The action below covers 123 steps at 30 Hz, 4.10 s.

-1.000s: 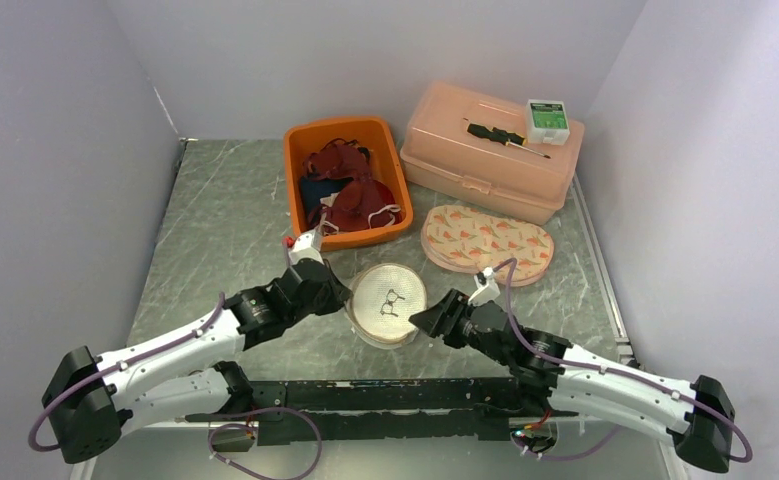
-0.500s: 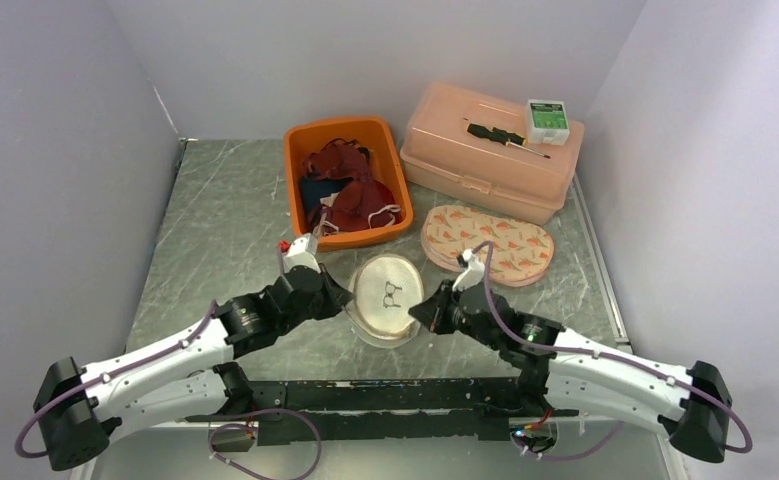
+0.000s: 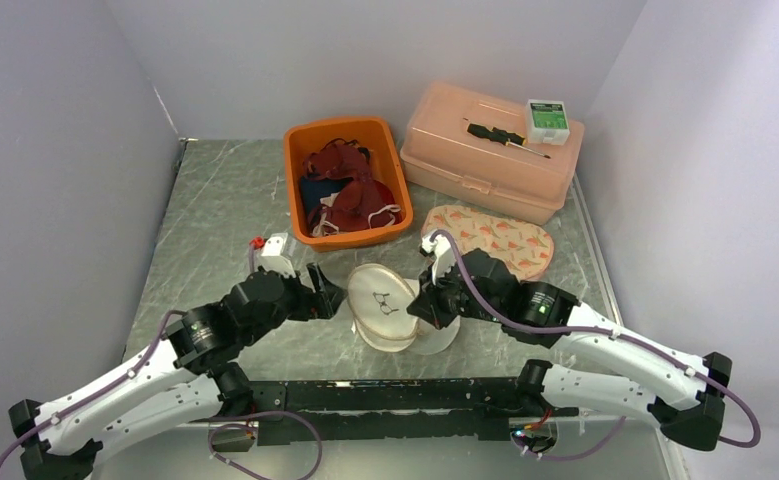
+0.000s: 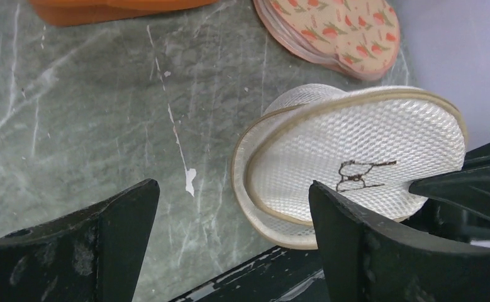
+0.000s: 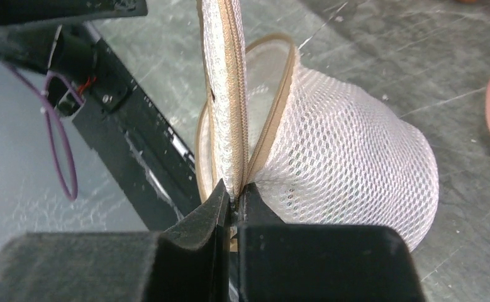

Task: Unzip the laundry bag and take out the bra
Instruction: Open the laundry bag at the center of the board.

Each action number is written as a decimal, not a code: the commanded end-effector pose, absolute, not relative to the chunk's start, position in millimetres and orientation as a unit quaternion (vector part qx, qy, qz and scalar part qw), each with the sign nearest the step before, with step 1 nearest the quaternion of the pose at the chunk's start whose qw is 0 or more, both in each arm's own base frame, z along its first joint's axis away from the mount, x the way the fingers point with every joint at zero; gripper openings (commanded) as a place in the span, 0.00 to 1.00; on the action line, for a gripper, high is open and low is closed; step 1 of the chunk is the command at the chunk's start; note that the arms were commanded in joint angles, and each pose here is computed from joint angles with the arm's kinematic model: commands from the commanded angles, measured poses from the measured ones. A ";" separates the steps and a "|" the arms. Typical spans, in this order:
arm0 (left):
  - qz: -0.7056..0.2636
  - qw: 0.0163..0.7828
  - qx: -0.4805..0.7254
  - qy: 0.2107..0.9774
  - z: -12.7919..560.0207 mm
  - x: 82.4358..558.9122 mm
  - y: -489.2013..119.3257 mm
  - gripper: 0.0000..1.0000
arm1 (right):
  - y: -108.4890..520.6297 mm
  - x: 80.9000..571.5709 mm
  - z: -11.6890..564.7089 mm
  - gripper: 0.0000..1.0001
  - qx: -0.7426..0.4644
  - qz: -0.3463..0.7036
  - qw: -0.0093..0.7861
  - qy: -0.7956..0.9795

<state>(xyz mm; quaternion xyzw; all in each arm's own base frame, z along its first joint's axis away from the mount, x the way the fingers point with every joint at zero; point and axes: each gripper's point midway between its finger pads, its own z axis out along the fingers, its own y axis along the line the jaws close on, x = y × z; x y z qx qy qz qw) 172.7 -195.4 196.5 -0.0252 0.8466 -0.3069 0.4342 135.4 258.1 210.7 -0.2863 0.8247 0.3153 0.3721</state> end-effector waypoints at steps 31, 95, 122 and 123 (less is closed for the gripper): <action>-0.418 0.342 0.184 0.822 163.0 143.8 -265.3 0.94 | 219.1 103.1 218.6 0.00 -0.294 0.355 0.380 0.802; -0.266 0.435 -0.135 0.849 152.1 170.1 -192.8 0.44 | 250.4 196.8 175.8 0.52 -0.186 0.339 0.362 0.848; -0.339 0.402 0.049 0.849 203.0 227.9 -254.7 0.78 | 232.5 166.6 188.2 0.63 -0.171 0.414 0.434 0.781; -0.339 0.397 0.048 0.852 198.3 229.8 -254.3 0.78 | 231.7 166.0 185.9 0.63 -0.171 0.413 0.433 0.782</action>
